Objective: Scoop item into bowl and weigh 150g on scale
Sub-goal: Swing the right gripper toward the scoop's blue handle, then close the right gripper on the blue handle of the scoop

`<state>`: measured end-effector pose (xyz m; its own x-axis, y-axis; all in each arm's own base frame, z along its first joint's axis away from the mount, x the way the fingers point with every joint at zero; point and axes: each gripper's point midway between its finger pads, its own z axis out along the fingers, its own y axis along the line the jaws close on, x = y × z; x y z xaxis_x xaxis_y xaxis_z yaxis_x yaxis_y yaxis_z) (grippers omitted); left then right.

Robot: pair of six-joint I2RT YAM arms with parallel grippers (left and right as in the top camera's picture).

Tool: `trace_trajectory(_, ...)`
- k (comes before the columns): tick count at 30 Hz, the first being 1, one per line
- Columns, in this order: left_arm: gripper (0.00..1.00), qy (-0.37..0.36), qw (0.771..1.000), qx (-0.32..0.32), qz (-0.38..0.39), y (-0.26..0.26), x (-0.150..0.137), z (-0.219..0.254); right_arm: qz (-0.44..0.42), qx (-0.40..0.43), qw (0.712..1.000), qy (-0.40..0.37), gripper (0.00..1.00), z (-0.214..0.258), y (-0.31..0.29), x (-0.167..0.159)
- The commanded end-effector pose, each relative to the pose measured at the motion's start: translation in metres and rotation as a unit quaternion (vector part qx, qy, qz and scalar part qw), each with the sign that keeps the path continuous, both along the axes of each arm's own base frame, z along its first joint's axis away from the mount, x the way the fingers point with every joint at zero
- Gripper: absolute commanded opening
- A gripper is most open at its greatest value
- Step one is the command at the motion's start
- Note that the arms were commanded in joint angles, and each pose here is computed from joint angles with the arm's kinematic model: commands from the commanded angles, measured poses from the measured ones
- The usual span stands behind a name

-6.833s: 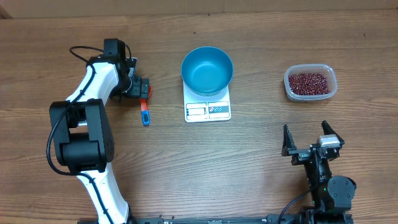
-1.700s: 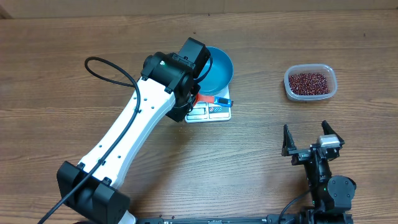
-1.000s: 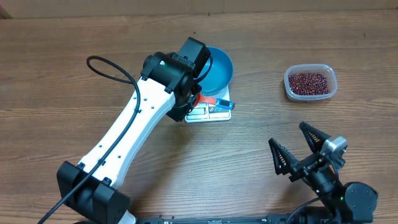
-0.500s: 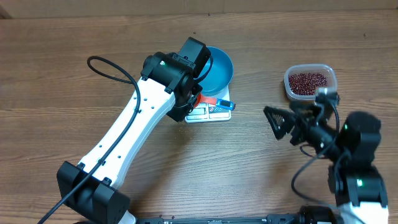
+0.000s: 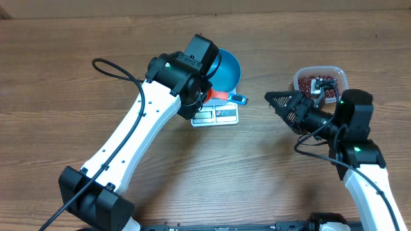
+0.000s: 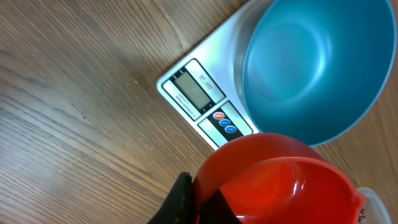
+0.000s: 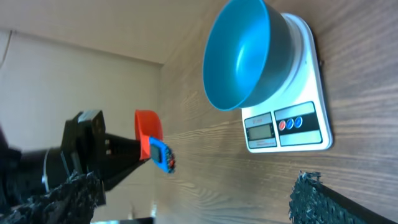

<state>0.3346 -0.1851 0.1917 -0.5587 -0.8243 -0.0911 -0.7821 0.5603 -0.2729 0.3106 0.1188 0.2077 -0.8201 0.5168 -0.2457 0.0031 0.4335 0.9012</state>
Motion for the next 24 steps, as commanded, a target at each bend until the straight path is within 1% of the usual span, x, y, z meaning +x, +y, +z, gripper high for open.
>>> trace_trajectory(1, 0.04, -0.012, 1.000, -0.025, -0.013, -0.012, 0.003, 0.007, -0.006, 0.040, 0.998, 0.047, 1.00, 0.000, 0.005, 0.008)
trace_trajectory(4, 0.04, -0.002, 0.999, -0.050, -0.021, -0.021, 0.000, 0.007, 0.017, 0.046, 0.998, 0.039, 1.00, 0.000, 0.014, 0.009)
trace_trajectory(7, 0.04, 0.008, 0.997, -0.070, -0.028, -0.028, -0.004, 0.008, 0.053, 0.048, 0.997, -0.001, 1.00, 0.012, 0.033, 0.009)
trace_trajectory(11, 0.04, 0.011, 0.997, -0.076, -0.031, -0.030, -0.005, 0.008, 0.089, 0.049, 0.993, -0.052, 1.00, 0.029, 0.055, 0.006)
trace_trajectory(17, 0.04, 0.034, 0.992, -0.114, -0.045, -0.044, -0.014, 0.010, 0.098, 0.052, 0.992, -0.058, 0.99, 0.032, 0.060, 0.004)
trace_trajectory(18, 0.04, 0.035, 0.992, -0.115, -0.045, -0.044, -0.014, 0.010, 0.098, 0.052, 0.992, -0.058, 0.96, 0.032, 0.060, 0.003)
trace_trajectory(22, 0.04, 0.036, 0.991, -0.117, -0.046, -0.045, -0.015, 0.010, 0.106, 0.056, 0.991, -0.061, 0.76, 0.034, 0.061, 0.001)
trace_trajectory(24, 0.04, 0.038, 0.991, -0.119, -0.047, -0.046, -0.015, 0.010, 0.106, 0.056, 0.991, -0.065, 0.74, 0.036, 0.062, 0.002)
